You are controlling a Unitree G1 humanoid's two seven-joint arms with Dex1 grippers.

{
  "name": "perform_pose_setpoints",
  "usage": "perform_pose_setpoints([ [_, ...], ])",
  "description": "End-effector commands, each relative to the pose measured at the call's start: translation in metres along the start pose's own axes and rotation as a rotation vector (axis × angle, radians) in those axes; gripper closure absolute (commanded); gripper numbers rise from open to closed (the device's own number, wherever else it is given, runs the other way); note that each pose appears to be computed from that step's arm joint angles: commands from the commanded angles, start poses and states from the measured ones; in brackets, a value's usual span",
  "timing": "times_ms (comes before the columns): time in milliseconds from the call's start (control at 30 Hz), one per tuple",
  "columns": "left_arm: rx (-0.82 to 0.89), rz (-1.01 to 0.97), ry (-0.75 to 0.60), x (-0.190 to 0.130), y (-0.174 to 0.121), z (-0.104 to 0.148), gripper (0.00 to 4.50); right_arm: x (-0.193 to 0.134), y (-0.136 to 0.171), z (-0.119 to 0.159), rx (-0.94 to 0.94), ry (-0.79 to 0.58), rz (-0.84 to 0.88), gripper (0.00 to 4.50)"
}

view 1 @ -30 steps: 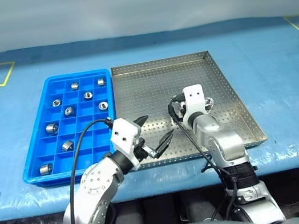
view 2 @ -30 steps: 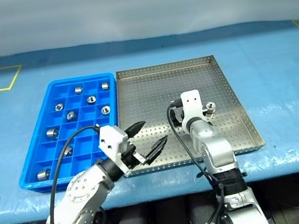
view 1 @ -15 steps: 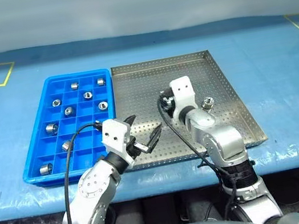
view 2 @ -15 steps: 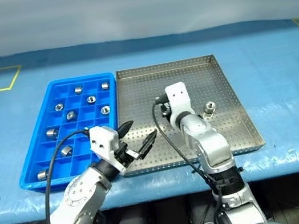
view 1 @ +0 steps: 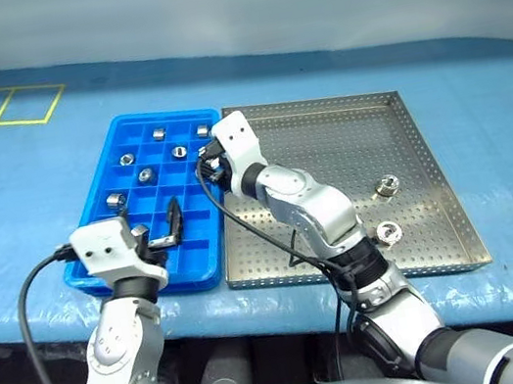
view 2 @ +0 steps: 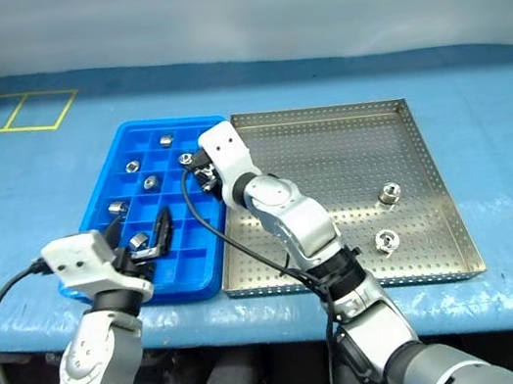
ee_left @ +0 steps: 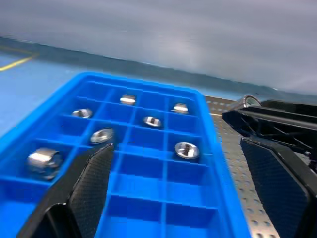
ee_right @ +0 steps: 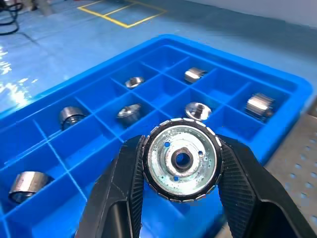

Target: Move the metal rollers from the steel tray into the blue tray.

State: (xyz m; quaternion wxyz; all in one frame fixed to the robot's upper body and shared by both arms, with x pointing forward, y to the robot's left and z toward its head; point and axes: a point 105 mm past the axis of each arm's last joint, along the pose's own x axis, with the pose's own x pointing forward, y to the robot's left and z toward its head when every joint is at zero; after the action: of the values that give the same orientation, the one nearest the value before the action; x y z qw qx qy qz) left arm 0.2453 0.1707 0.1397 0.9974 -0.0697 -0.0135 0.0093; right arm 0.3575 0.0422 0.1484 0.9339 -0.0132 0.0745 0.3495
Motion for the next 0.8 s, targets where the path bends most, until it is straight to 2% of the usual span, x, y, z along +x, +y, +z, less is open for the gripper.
perform_pose_setpoints([
  [33,0.015,0.057,-0.088,-0.011,0.006,0.021,0.0,0.007,0.01,0.014,-0.019,-0.056,0.05,2.79],
  [333,0.039,0.056,-0.066,-0.012,0.002,0.016,0.0,0.017,0.002,0.001,0.004,-0.025,0.048,2.79],
  [800,0.023,-0.001,-0.035,-0.004,-0.01,0.01,0.0,0.005,-0.024,-0.017,0.016,0.021,-0.037,2.79],
])
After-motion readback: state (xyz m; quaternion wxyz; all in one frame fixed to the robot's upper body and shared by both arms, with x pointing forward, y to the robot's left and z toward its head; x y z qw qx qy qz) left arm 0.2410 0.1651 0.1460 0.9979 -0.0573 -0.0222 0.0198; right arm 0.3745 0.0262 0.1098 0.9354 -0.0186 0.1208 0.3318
